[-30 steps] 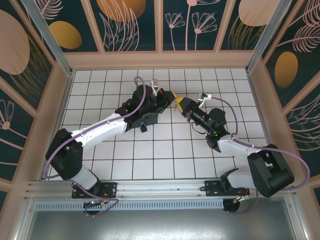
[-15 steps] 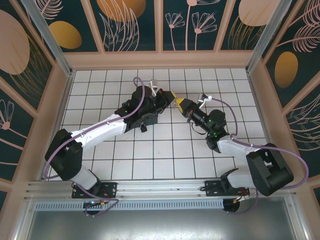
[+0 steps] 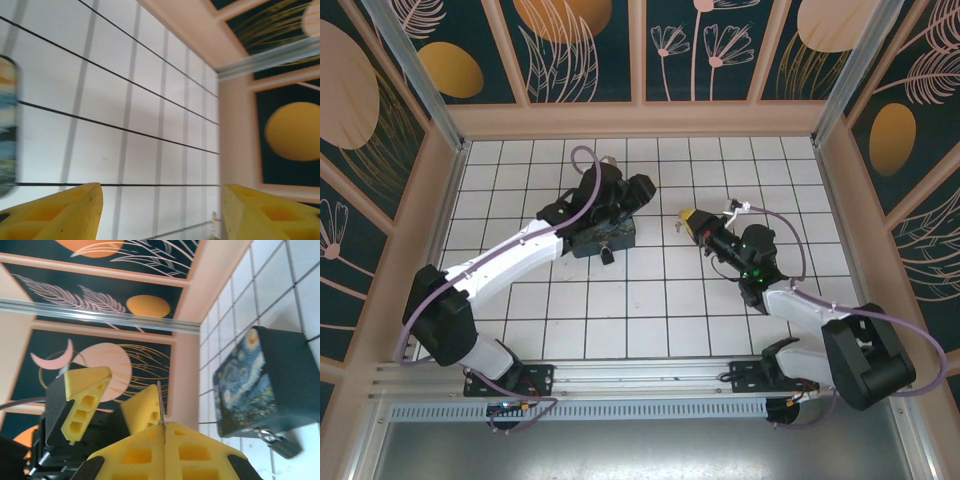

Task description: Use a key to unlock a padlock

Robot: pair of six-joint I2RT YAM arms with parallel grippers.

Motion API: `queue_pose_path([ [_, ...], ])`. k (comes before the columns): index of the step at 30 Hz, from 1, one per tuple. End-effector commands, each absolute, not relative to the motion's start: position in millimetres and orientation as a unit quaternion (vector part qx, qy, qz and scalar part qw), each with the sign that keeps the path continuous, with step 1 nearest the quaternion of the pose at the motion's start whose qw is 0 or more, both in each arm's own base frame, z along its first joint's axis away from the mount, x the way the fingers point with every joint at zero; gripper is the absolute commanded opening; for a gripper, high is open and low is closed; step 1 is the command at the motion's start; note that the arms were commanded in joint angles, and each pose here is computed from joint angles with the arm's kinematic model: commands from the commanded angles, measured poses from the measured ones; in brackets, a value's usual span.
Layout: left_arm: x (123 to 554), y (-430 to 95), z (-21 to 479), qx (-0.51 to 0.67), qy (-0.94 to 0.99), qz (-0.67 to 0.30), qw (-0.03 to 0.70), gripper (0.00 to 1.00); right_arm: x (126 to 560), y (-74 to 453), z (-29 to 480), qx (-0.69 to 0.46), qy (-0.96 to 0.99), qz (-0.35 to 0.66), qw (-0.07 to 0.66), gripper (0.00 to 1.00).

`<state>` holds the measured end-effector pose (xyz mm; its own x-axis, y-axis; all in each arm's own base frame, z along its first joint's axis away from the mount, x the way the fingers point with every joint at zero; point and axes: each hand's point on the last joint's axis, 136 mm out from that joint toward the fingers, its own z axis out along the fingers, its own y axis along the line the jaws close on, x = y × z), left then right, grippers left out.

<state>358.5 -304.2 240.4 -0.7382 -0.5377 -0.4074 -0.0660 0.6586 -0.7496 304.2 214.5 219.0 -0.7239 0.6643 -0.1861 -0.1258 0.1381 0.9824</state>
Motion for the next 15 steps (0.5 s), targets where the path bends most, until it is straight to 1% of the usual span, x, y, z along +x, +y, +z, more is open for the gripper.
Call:
queue_pose_path([
  [1, 328.5, -257.5, 179.7, -0.125, 0.931, -0.207, 0.275, 0.62, 303.5, 205.7, 194.4, 0.181, 0.735, 0.564, 0.329, 0.0],
  [3, 301.7, -225.4, 132.9, -0.126, 0.955, -0.125, 0.239, 0.6, 302.4, 201.2, 186.2, 0.18, 0.746, 0.548, 0.331, 0.0],
  [6, 271.9, -196.6, 96.7, -0.13, 0.964, -0.082, 0.218, 0.61, 301.1, 198.4, 182.1, 0.177, 0.748, 0.547, 0.332, 0.0],
  [8, 261.4, -196.3, 79.0, -0.12, 0.965, -0.09, 0.217, 0.63, 300.5, 199.8, 180.5, 0.17, 0.75, 0.546, 0.332, 0.0],
  [10, 260.3, -213.0, 70.3, -0.098, 0.963, -0.121, 0.218, 0.65, 299.2, 202.7, 178.8, 0.164, 0.751, 0.548, 0.329, 0.0],
  [12, 261.2, -221.2, 62.5, -0.091, 0.965, -0.109, 0.22, 0.67, 296.5, 205.3, 178.0, 0.16, 0.75, 0.553, 0.326, 0.0],
  [15, 266.7, -219.1, 49.2, -0.111, 0.964, -0.09, 0.224, 0.71, 292.6, 206.9, 179.9, 0.155, 0.749, 0.556, 0.326, 0.0],
])
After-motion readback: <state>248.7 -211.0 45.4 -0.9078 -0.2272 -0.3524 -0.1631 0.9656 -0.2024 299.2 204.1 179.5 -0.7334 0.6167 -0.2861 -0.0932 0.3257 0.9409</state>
